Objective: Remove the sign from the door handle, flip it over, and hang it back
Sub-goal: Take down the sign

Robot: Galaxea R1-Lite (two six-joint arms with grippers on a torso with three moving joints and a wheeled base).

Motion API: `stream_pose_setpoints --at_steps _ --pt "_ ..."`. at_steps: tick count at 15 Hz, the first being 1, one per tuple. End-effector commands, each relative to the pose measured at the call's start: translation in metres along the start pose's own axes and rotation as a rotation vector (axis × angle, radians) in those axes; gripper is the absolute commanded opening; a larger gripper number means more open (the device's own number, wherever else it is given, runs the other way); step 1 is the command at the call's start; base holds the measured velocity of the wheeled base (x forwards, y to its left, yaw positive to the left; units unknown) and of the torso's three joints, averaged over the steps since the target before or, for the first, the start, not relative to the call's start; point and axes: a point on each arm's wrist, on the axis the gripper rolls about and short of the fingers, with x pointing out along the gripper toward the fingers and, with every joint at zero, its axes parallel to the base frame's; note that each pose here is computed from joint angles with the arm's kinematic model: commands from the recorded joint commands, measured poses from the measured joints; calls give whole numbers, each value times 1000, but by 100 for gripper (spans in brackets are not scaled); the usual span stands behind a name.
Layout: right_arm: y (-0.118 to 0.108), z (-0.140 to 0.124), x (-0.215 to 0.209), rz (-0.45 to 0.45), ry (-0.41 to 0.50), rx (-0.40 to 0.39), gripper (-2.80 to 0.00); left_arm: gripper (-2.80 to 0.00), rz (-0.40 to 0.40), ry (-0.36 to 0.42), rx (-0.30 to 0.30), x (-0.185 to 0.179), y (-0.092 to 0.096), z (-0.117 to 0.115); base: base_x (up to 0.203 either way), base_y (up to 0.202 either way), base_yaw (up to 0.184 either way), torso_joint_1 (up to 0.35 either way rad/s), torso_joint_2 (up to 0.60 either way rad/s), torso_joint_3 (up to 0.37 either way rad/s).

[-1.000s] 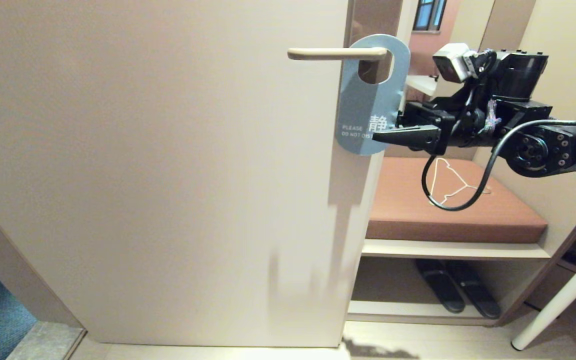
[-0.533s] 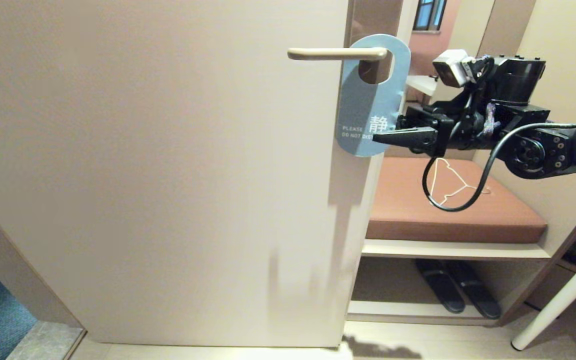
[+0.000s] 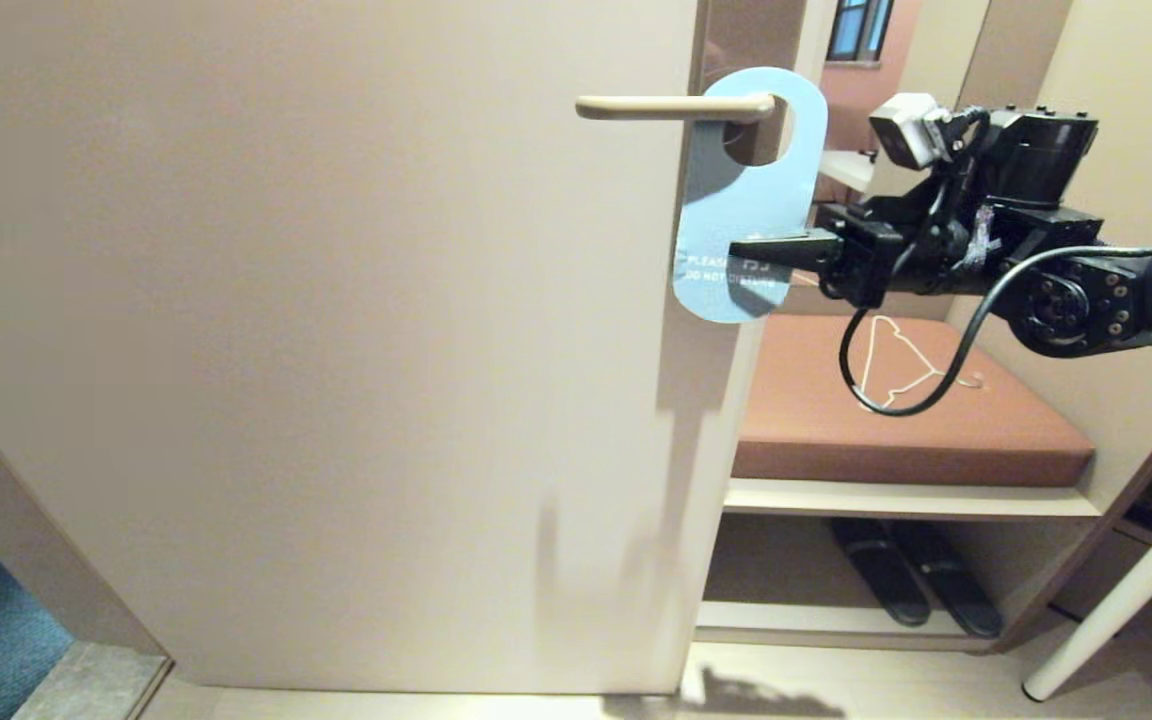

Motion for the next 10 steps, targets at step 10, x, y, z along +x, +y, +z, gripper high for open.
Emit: stream_pose_setpoints --at_steps 10 --pt "3 5 -6 -125 -13 -26 -280 -280 1 2 0 0 0 0 0 0 0 0 0 0"
